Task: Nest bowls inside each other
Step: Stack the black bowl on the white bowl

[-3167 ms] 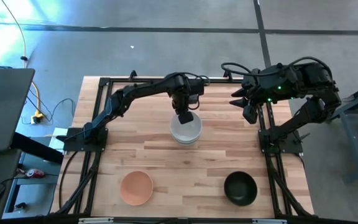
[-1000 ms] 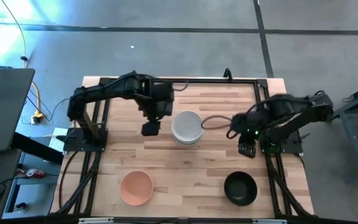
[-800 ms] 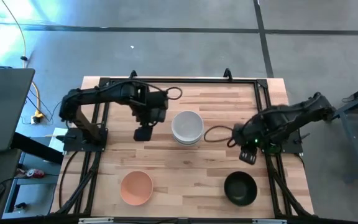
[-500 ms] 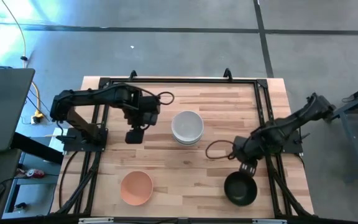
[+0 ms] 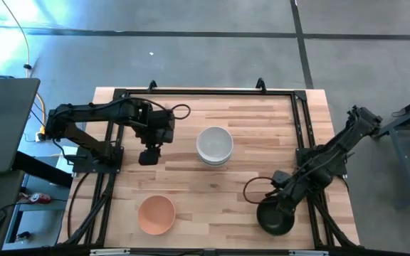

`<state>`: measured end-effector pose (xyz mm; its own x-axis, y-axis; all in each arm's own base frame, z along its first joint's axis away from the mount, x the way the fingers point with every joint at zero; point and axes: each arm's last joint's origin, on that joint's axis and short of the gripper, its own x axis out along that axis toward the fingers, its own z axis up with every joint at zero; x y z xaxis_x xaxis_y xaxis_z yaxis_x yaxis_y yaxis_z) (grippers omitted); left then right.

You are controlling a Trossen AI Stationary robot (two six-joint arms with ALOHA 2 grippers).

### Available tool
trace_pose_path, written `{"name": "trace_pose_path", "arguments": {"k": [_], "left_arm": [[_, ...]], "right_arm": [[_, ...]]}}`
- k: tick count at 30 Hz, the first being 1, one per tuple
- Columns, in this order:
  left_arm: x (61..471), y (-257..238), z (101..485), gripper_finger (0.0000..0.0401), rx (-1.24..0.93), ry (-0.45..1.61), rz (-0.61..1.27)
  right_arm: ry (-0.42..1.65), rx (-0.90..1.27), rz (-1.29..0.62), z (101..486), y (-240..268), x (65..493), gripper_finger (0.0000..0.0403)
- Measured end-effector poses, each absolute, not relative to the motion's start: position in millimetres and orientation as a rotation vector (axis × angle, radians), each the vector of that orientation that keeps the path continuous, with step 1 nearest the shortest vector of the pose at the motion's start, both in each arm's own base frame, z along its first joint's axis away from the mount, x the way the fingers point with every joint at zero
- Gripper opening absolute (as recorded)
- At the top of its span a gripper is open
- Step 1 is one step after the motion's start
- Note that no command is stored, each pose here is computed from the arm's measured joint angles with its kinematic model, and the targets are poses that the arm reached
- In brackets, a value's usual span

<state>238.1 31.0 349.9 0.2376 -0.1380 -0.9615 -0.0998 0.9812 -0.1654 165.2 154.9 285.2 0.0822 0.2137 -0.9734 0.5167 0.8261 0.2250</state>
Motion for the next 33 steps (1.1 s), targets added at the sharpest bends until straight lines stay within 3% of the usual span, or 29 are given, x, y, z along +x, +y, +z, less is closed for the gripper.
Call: {"name": "trace_pose_path", "arguments": {"k": [21, 33], "left_arm": [[242, 31, 351, 0.0225, -0.209, 1.291, -0.033], [242, 31, 351, 0.0225, -0.234, 1.289, -0.036]], "right_arm": [[1.517, 0.637, -0.346, 216, 163, 146, 0.0129], [1.519, 0.658, -0.425, 213, 159, 144, 0.0129]]}}
